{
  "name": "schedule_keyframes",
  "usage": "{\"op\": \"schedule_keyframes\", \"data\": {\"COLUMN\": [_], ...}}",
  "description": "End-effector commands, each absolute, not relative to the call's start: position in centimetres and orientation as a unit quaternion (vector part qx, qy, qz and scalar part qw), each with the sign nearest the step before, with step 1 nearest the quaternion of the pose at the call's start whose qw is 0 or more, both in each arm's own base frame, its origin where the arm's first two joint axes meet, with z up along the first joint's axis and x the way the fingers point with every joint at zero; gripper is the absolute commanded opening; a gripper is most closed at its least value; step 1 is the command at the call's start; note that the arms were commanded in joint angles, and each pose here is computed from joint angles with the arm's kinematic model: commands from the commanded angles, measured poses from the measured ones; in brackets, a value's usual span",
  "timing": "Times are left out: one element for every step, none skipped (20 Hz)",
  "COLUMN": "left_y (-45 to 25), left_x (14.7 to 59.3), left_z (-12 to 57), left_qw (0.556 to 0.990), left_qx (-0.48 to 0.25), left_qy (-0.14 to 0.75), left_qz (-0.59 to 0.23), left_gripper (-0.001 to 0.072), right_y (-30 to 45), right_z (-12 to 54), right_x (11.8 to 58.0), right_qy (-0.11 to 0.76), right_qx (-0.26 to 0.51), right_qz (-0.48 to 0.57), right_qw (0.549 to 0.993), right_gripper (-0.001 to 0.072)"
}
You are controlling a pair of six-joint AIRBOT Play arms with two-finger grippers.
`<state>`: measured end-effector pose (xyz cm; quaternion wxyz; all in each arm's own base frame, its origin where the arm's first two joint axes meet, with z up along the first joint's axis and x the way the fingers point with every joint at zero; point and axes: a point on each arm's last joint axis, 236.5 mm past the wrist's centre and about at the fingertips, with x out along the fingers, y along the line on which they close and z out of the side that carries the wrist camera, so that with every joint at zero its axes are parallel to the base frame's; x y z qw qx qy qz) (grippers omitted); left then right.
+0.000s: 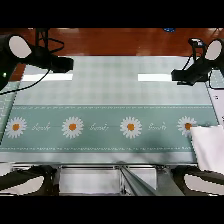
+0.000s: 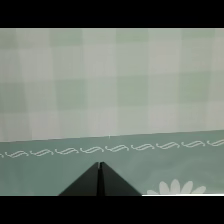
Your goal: Fold the shirts.
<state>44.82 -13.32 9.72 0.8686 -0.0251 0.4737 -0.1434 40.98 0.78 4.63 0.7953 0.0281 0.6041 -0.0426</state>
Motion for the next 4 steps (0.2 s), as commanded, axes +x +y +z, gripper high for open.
{"op": "schedule_keyframes", "data": {"left_y": [-13.34,-13.34,-13.34,-13.34], "left_x": [44.82,44.82,44.82,44.82], "left_z": [9.67,9.67,9.67,9.67], "left_qw": [0.868,0.868,0.868,0.868], "left_qx": [-0.025,-0.025,-0.025,-0.025], "left_qy": [0.474,0.474,0.474,0.474], "left_qz": [-0.143,-0.143,-0.143,-0.143], "left_gripper": [0.0037,0.0037,0.0037,0.0037], "right_y": [0.79,0.79,0.79,0.79], "right_z": [4.65,4.65,4.65,4.65], "right_x": [40.96,40.96,40.96,40.96], "right_qy": [0.604,0.604,0.604,0.604], "right_qx": [0.028,0.028,0.028,0.028], "right_qz": [-0.043,-0.043,-0.043,-0.043], "right_qw": [0.795,0.795,0.795,0.795], "right_gripper": [0.0022,0.0022,0.0022,0.0022]}}
